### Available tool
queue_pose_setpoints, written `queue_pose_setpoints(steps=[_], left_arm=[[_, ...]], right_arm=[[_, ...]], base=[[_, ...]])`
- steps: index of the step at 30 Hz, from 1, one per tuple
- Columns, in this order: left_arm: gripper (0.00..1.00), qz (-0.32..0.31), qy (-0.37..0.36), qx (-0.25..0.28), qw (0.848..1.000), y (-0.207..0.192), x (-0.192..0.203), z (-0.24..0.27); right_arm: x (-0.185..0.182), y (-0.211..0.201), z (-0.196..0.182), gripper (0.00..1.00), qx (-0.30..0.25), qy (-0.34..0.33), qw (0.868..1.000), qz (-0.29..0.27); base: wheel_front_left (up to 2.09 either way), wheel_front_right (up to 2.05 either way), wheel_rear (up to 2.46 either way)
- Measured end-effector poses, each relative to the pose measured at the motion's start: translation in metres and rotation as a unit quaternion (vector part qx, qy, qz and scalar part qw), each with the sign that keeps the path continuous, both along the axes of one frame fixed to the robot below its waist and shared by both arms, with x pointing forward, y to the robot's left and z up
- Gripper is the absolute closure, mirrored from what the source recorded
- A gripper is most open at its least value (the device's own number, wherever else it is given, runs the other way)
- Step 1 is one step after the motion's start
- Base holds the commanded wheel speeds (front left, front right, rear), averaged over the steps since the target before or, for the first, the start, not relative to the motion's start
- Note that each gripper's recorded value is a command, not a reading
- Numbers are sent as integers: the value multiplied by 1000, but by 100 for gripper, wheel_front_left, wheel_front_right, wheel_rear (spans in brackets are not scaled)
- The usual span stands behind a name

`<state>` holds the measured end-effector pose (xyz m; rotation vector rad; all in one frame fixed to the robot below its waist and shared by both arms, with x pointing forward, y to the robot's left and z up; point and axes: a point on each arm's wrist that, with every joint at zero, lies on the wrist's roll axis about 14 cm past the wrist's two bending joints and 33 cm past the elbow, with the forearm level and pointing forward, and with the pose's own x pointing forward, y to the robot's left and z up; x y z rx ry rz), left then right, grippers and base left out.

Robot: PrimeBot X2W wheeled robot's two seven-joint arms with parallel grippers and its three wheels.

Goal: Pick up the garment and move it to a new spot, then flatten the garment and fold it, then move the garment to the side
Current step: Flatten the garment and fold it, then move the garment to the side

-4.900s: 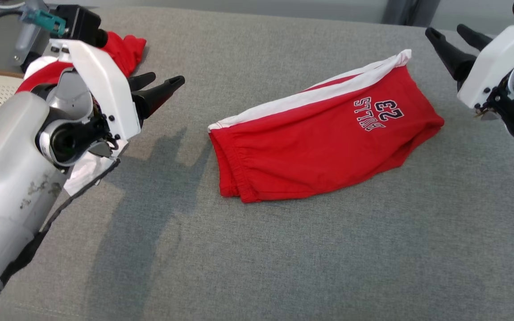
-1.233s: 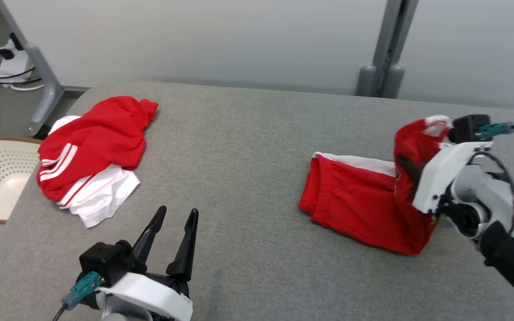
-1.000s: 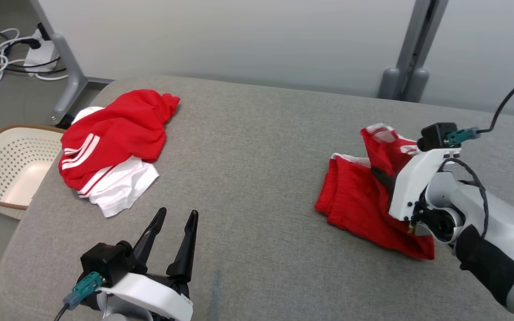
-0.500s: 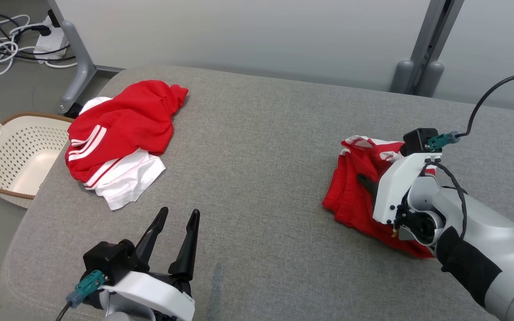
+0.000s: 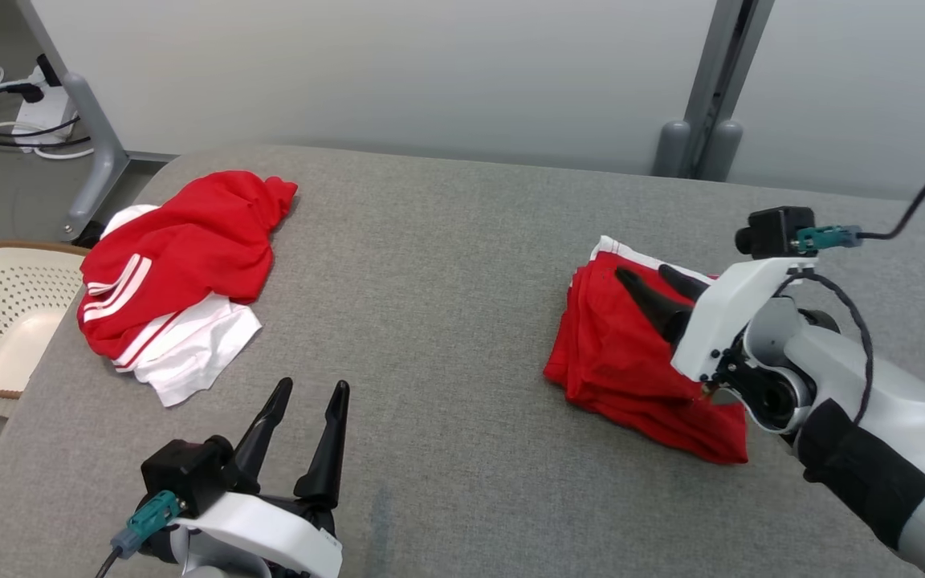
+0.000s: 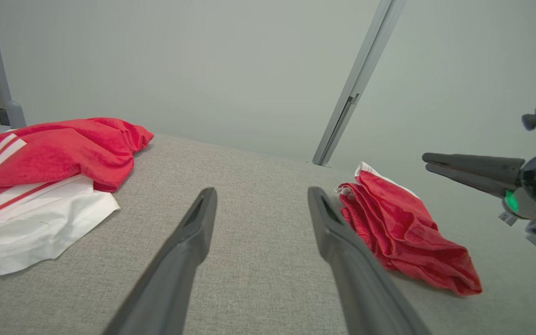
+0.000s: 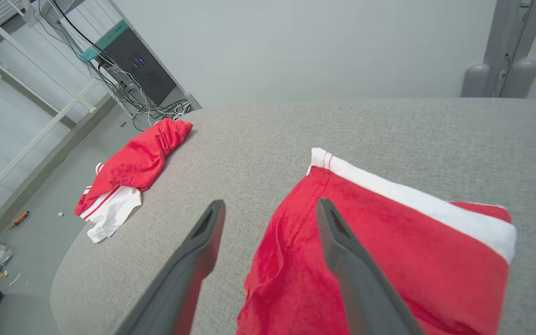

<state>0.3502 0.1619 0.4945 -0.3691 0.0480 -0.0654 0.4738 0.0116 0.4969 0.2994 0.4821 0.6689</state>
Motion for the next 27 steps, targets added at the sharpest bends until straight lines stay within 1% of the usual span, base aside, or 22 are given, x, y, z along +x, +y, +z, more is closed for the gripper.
queue_pose_setpoints(steps=[4,10,16,20,24,27], left_arm=[[0,-8,1,-1,1000,-5,0,-1],[0,-15,-8,-3,1000,-10,1,4],[0,-26,-21,0,999,-17,6,11],[0,-27,-26,0,999,-19,7,13],[0,-29,-23,2,999,-20,6,10],[0,-28,-23,4,999,-19,6,10]], right_arm=[[4,-32,10,0,8,-39,999,-34],[5,-84,18,0,9,-94,991,-93],[-3,-117,13,0,8,-102,986,-134],[2,-141,17,0,23,-113,977,-179],[-11,-143,-9,0,21,-92,977,-190],[-13,-142,-11,0,19,-94,977,-191]], base=[[0,0,0],[0,0,0],[0,0,0],[0,0,0],[0,0,0],[0,0,0]])
